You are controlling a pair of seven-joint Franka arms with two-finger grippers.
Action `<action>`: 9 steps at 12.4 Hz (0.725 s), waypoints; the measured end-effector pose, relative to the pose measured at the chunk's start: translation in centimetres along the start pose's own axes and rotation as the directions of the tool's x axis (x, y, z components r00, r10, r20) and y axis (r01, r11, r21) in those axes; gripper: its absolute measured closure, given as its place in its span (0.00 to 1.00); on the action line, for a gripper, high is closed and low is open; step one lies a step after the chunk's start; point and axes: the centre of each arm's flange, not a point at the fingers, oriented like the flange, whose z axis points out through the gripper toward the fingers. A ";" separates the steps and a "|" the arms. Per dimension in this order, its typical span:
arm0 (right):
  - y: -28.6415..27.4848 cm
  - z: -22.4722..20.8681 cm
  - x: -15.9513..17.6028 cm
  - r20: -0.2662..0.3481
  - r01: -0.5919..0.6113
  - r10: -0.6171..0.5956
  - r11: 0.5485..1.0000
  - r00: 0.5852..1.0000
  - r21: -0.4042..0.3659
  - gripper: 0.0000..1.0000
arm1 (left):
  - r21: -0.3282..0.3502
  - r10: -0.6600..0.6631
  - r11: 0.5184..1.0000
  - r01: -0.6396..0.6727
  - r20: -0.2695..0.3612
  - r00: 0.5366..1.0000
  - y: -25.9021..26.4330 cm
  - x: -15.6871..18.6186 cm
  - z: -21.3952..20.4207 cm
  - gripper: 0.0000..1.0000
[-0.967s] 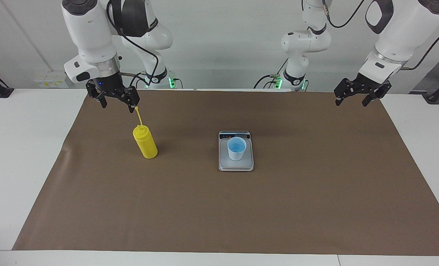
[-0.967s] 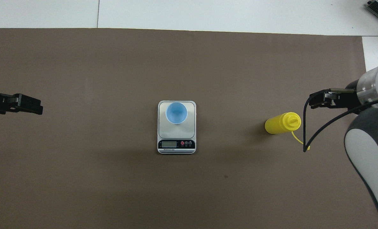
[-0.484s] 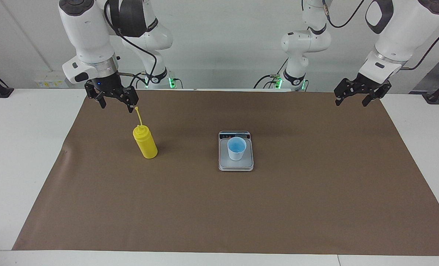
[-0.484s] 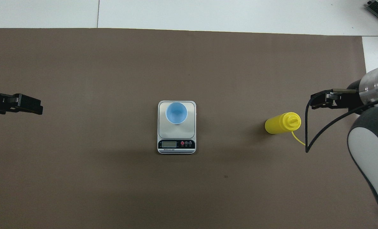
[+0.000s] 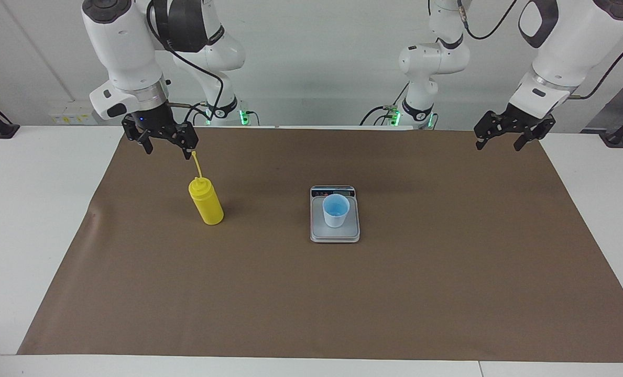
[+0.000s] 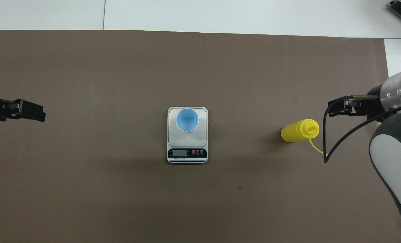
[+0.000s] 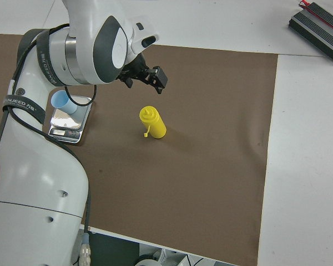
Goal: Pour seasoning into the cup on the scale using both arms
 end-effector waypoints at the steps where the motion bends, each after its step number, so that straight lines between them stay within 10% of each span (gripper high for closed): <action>1: 0.0 0.1 0.0 0.002 0.007 -0.007 1.000 1.000 0.000 0.00 | 0.000 0.000 1.000 0.000 0.000 1.000 0.0 0.0 0.0 0.00; 9: 0.0 0.1 -0.1 0.003 0.009 -0.009 1.000 1.000 0.000 0.00 | 0.000 0.000 1.000 0.000 0.000 1.000 0.0 0.0 0.0 0.00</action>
